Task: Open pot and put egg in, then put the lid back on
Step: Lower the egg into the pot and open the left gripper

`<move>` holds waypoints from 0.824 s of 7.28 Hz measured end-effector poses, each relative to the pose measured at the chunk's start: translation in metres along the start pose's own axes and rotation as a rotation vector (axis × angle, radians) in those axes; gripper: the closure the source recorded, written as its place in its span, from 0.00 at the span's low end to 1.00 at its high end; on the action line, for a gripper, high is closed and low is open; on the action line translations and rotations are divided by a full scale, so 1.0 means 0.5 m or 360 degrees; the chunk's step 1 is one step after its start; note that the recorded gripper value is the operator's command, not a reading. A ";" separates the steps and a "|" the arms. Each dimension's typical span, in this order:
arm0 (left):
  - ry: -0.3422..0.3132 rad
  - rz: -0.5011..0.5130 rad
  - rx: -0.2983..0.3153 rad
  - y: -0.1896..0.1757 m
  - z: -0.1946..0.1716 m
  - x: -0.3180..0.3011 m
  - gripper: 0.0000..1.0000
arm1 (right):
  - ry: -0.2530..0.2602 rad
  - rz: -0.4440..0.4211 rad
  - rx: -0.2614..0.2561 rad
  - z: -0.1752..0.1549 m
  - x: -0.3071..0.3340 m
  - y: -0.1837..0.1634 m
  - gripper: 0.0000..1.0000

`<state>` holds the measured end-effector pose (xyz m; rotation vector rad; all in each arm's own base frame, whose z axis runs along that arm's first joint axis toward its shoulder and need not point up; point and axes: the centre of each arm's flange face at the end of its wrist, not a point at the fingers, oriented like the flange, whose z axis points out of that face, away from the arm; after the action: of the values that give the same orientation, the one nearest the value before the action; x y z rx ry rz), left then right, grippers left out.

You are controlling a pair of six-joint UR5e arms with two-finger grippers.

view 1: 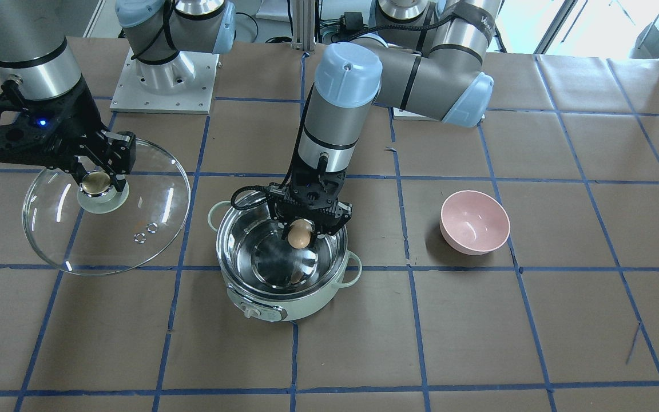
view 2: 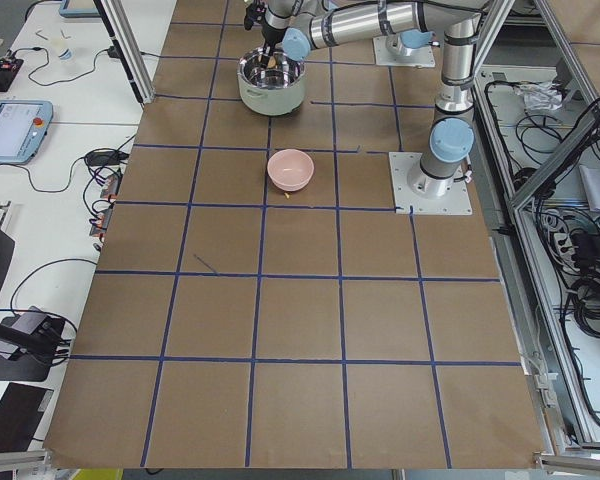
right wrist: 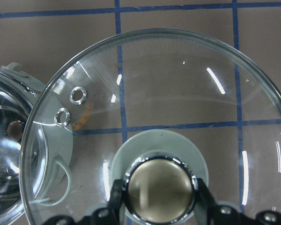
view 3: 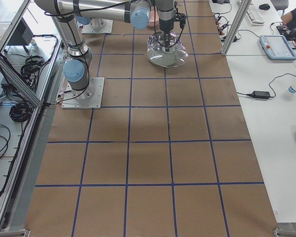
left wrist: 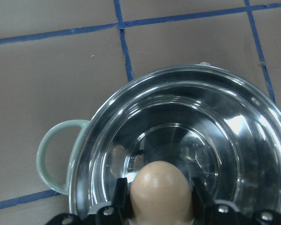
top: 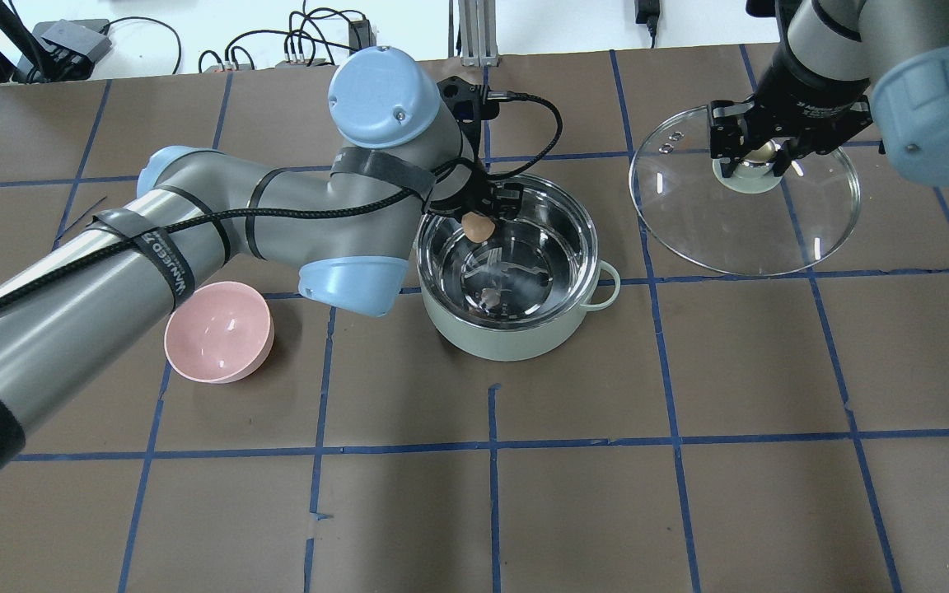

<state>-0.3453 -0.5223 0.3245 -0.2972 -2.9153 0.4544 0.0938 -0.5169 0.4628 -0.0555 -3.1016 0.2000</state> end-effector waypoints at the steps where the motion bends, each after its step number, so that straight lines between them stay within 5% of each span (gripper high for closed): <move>1: -0.0020 0.0024 0.0035 0.000 0.030 0.012 0.98 | -0.0017 -0.0005 0.0001 0.000 0.007 -0.002 0.68; 6: -0.0076 0.0092 0.0122 0.010 0.107 0.050 0.97 | -0.0078 -0.0003 -0.0022 0.011 0.008 0.006 0.68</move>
<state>-0.3793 -0.5269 0.2762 -0.3655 -2.9328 0.5884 0.0898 -0.5143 0.4573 -0.0490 -3.1522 0.1822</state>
